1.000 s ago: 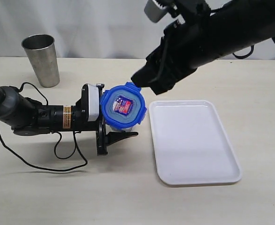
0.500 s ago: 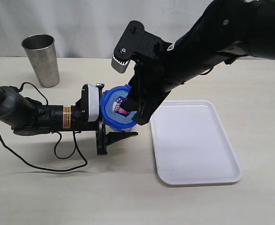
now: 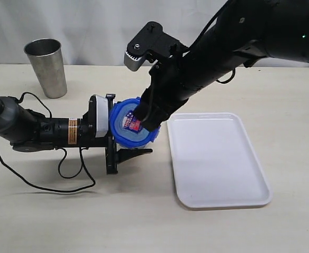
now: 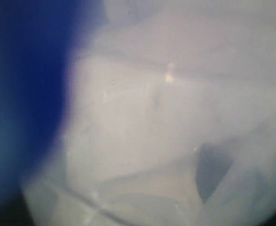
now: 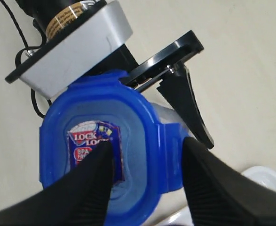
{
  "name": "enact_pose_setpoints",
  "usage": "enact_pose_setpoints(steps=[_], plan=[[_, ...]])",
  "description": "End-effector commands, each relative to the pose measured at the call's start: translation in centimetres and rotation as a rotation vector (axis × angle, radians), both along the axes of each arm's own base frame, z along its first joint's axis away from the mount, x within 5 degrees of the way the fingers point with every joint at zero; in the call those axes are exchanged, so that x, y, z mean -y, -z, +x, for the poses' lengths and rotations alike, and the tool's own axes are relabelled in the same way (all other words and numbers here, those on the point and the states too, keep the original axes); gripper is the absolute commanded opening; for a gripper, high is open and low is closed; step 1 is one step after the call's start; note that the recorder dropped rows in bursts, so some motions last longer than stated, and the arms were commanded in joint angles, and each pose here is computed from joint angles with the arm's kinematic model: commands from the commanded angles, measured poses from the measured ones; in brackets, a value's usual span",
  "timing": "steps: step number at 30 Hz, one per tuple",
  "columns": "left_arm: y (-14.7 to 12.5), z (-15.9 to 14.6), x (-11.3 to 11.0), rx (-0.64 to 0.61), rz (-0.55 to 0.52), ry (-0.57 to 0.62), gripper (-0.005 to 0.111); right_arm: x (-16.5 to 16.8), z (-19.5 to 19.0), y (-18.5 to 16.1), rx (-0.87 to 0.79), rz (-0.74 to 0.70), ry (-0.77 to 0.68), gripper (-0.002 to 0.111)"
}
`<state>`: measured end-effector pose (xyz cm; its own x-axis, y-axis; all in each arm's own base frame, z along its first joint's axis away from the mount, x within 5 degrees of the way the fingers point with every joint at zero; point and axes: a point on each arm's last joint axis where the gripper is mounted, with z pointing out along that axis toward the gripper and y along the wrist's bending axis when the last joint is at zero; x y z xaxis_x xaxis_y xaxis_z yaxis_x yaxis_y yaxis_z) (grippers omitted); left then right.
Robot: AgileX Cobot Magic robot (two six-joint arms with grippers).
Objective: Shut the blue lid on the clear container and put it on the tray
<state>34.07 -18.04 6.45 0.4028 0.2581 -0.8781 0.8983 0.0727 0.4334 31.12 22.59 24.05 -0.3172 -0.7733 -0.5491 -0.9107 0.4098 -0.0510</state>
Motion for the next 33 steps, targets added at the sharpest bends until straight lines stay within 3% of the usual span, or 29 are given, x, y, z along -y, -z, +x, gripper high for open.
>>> enact_pose_setpoints(steps=[1,9,17,23,33], plan=[[0.0,0.0,0.3,-0.049,-0.002,-0.009,0.0,0.2,-1.3,5.4,-0.248,-0.162,-0.073,0.041],[-0.1,0.0,0.3,-0.115,-0.023,-0.021,0.0,0.2,-0.9,4.9,-0.24,-0.174,-0.079,0.039],[-0.2,0.4,-0.5,-0.216,-0.059,-0.068,0.0,1.9,1.6,-0.9,-0.106,-0.09,0.111,0.039],[-0.3,0.9,-1.2,-0.255,-0.08,-0.107,0.0,4.2,2.3,-1.3,-0.114,-0.126,0.25,0.039],[-0.3,0.9,-1.2,-0.258,-0.08,-0.107,0.0,4.3,2.1,-2.2,-0.08,-0.133,0.204,0.039]])
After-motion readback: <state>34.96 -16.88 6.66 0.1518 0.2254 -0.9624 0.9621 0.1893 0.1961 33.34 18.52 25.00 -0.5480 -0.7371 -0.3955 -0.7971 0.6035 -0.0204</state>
